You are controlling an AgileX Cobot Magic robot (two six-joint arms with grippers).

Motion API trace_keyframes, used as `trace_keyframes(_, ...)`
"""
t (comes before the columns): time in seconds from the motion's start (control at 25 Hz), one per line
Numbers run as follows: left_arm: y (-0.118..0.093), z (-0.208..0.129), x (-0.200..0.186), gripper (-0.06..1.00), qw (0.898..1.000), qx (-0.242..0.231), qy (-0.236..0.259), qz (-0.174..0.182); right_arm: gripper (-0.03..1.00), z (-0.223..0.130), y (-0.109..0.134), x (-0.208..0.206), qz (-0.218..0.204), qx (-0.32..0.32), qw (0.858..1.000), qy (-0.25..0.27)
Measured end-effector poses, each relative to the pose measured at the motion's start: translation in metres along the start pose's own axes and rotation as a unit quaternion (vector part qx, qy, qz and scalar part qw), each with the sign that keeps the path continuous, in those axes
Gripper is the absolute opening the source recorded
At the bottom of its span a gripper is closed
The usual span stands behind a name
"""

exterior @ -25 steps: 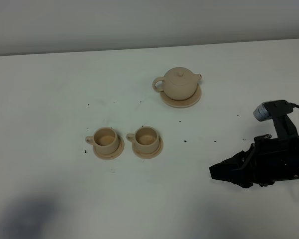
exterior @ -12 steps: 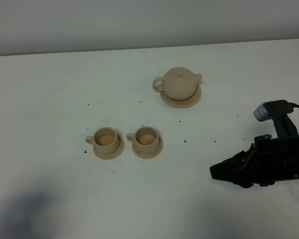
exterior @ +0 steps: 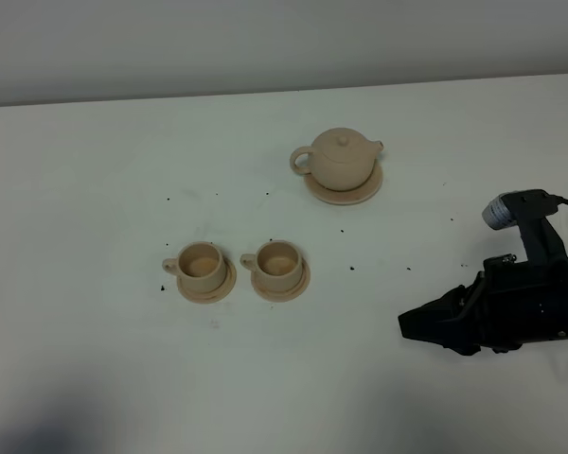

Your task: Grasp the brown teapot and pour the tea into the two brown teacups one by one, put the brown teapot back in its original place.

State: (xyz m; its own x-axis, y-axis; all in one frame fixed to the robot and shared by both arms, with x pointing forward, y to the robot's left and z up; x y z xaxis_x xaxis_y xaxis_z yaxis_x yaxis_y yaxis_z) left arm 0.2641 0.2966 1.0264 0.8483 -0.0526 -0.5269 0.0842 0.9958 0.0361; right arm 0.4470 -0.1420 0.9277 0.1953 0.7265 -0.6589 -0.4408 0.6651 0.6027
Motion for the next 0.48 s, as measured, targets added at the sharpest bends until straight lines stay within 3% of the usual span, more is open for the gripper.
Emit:
trace_keyframes(0.24,0.000,0.000,0.001,0.41,1.000,-0.001,0.004,0.000,0.43,0.018,0.006,-0.003,0.007,-0.014,1.000,-0.022)
trace_keyframes(0.48,0.000,0.000,0.001,0.41,1.000,-0.001,0.004,-0.001,0.43,0.063,0.023,-0.015,0.015,-0.065,0.995,-0.071)
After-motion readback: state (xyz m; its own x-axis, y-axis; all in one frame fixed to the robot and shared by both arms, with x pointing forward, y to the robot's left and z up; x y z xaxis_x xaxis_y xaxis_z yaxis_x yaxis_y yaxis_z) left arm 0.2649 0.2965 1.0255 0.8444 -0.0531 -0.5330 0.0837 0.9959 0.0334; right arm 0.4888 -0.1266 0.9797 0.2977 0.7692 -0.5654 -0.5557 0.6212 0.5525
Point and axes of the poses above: a point on each arm's last joint axis where the gripper is mounted, x pointing out along that axis toward the gripper, y along the wrist's bending axis when the last joint is at zero, z = x × y, the point moved 4 cm from there along x, pointing out along that axis toward the gripper, and after that the axes turned 8 degrees about x, right-handed, at the moved point
